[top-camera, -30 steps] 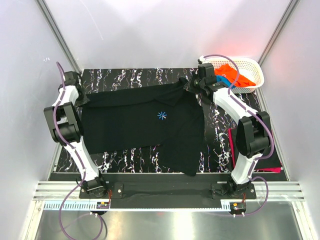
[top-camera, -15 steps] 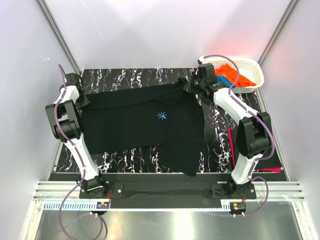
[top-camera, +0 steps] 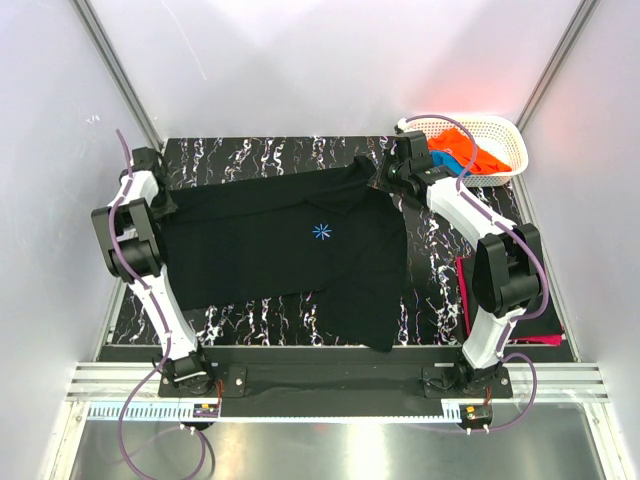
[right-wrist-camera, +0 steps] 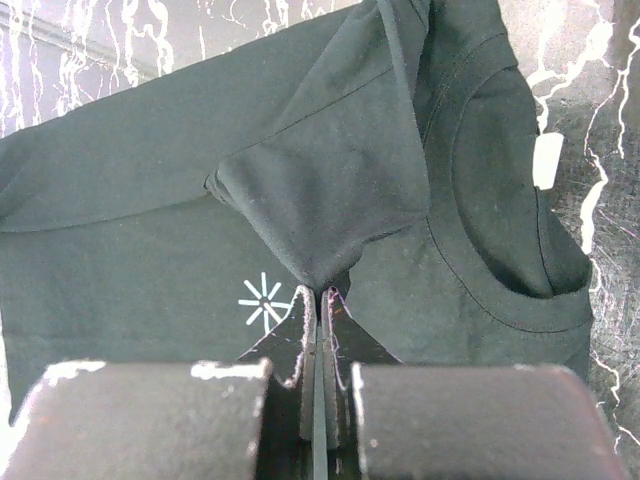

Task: Fold and stack the t-shirts
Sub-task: Flatten the tshirt out

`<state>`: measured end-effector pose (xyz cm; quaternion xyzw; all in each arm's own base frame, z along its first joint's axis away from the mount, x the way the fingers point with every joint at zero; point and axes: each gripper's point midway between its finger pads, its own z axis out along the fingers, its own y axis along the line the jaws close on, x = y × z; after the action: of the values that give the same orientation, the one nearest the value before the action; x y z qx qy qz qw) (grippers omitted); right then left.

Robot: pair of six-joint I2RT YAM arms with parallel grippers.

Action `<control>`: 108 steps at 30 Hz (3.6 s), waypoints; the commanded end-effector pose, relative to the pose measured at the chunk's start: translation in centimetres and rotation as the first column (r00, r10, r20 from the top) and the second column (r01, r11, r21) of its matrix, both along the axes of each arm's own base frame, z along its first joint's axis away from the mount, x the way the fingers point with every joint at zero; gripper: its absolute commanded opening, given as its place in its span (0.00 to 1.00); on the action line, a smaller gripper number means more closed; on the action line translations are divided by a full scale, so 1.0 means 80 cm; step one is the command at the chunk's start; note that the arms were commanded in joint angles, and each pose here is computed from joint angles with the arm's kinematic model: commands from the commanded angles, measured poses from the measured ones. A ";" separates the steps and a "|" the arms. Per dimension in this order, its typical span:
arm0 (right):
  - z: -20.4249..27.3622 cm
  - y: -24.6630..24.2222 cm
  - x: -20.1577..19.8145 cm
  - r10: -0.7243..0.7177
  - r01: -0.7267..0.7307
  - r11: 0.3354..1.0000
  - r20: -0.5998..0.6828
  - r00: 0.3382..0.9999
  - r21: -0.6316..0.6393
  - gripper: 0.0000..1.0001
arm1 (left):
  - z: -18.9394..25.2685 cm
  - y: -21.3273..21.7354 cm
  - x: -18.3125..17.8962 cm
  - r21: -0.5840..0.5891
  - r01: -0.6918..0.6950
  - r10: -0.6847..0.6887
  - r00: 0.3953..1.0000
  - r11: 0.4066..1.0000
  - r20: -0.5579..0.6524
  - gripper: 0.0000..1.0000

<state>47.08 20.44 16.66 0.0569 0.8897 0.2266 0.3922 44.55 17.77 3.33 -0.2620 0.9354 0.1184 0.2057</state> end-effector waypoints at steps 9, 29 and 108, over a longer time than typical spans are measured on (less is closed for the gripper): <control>0.003 0.003 -0.007 0.017 -0.017 1.000 -0.006 1.000 0.023 0.00 | 0.096 0.017 0.008 -0.046 -0.155 0.161 0.963 0.987 0.214 0.42; -0.021 -0.001 -0.027 0.041 -0.042 0.999 -0.087 0.995 -0.004 0.01 | 0.049 -0.035 0.134 -0.423 0.040 0.134 0.917 0.905 0.374 0.24; -0.069 0.013 -0.052 0.175 -0.181 0.983 -0.355 0.918 0.017 0.62 | 0.038 -0.003 -0.003 -0.567 -0.166 0.380 0.881 0.807 0.283 0.37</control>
<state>41.95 20.79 7.97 0.0214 0.9619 0.2167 0.1652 41.43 15.57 4.35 -0.4617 0.8397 -0.1612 0.2362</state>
